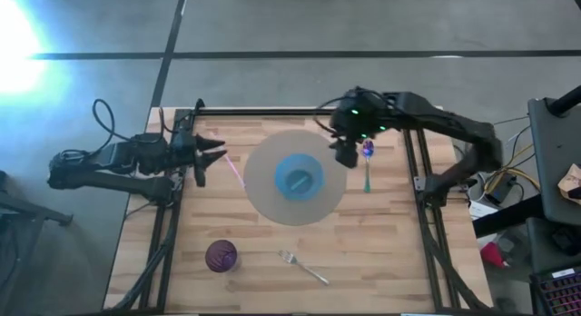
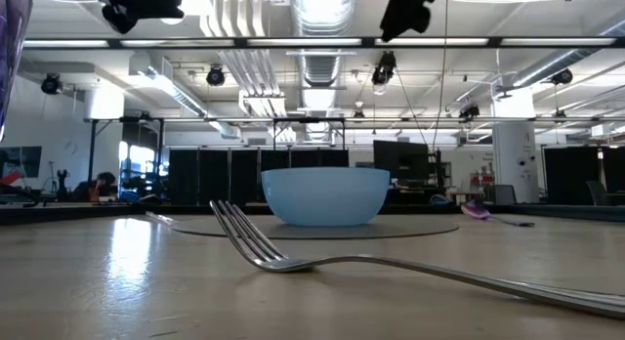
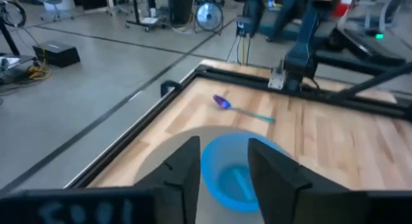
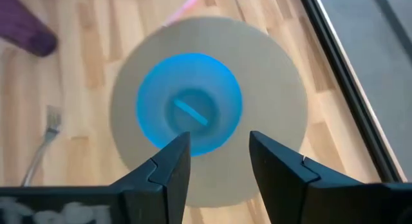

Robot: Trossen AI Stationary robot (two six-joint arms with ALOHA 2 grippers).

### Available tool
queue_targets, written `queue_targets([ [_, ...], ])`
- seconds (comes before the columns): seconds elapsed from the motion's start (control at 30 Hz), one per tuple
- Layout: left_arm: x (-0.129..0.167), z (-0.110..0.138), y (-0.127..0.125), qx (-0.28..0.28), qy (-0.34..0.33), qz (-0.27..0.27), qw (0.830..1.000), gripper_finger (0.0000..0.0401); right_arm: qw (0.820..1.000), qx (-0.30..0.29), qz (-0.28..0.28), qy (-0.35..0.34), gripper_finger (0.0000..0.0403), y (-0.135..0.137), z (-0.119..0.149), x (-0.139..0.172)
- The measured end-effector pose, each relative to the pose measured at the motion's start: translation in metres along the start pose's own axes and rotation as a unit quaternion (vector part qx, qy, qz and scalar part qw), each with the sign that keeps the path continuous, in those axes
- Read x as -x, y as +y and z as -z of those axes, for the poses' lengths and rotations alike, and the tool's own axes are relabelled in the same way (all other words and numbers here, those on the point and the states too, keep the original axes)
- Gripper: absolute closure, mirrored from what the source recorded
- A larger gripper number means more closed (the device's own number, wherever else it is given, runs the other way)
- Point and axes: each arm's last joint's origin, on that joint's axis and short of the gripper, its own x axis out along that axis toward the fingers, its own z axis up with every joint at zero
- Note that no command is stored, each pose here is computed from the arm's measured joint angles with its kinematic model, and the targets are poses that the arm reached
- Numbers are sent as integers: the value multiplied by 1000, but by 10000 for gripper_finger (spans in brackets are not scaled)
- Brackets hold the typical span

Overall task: Pick & Place Utensil
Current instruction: Put the violet cup on the gray mat to the top left of the blue bowl

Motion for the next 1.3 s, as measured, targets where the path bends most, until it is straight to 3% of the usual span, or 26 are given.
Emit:
queue_targets([
  [0.17,1,-8,-1,8,-27,7,1000,249,999,19,-18,-48,256,12,33,15],
  [0.4,6,-43,-4,12,-33,14,999,249,994,13,-43,-95,265,21,74,18],
  [0.53,10,-61,-6,2,23,11,1000,249,992,17,-52,-117,269,22,92,15],
  [0.7,13,-80,-8,30,112,8,993,249,988,8,-57,-141,271,20,108,12],
  [1.0,2,-96,-27,97,254,108,956,249,987,6,-57,-151,261,19,117,12],
  [1.17,-9,-88,-46,130,332,171,918,249,987,6,-57,-150,267,19,117,11],
  [1.3,-17,-81,-63,141,375,189,897,249,987,6,-57,-151,274,19,117,12],
])
